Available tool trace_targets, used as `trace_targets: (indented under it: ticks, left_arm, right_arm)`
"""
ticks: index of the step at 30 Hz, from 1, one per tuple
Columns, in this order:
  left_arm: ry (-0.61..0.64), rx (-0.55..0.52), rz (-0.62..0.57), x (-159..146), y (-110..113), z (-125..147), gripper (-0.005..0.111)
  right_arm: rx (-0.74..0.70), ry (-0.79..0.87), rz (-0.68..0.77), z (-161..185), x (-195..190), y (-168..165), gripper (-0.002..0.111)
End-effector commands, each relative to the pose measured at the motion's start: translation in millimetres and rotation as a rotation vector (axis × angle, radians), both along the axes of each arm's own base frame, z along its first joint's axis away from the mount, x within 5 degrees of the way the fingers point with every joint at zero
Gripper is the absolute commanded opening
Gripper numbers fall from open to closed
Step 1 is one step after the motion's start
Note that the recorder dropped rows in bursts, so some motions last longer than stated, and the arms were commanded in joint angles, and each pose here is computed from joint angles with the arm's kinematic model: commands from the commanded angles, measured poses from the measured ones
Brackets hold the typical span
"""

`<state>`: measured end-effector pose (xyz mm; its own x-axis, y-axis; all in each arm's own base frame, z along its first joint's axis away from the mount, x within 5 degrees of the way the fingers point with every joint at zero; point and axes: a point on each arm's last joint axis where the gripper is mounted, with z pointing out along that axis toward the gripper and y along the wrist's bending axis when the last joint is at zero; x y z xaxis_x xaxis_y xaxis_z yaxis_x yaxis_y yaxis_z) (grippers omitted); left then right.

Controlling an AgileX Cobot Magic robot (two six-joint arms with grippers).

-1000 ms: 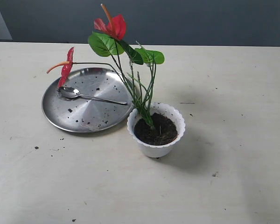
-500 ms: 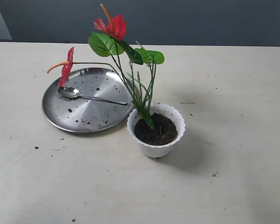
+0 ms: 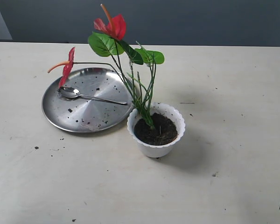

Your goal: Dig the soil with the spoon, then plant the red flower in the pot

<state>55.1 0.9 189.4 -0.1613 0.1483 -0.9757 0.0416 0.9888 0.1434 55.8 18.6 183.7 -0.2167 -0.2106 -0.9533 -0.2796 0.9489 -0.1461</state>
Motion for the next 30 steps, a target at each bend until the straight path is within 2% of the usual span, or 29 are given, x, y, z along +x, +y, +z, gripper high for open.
trace_targets:
  ticks: [1,4,6,13,20,24,30]
  left_arm:
    - [-0.006,-0.009,-0.003,0,0,1,0.002]
    - [-0.006,-0.009,-0.003,0,0,1,0.002]
    - [-0.006,-0.009,-0.003,0,0,1,0.002]
    - [-0.006,-0.009,-0.003,0,0,1,0.002]
    - [-0.006,-0.009,-0.003,0,0,1,0.002]
    - [-0.006,-0.009,-0.003,0,0,1,0.002]
    - [-0.006,-0.009,-0.003,0,0,1,0.002]
  right_arm:
    - [0.183,-0.013,-0.045,3,-4,0,-0.001]
    - [0.386,0.041,-0.156,1,-3,-5,-0.001]
    - [0.442,0.044,-0.207,1,-2,-9,-0.001]
    - [0.34,0.017,-0.219,1,-2,-12,-0.001]
    - [0.378,0.017,-0.264,1,-2,-14,-0.001]
    - [0.234,-0.006,-0.228,1,-2,-14,-0.001]
    - [0.237,-0.011,-0.228,2,-2,-14,-0.001]
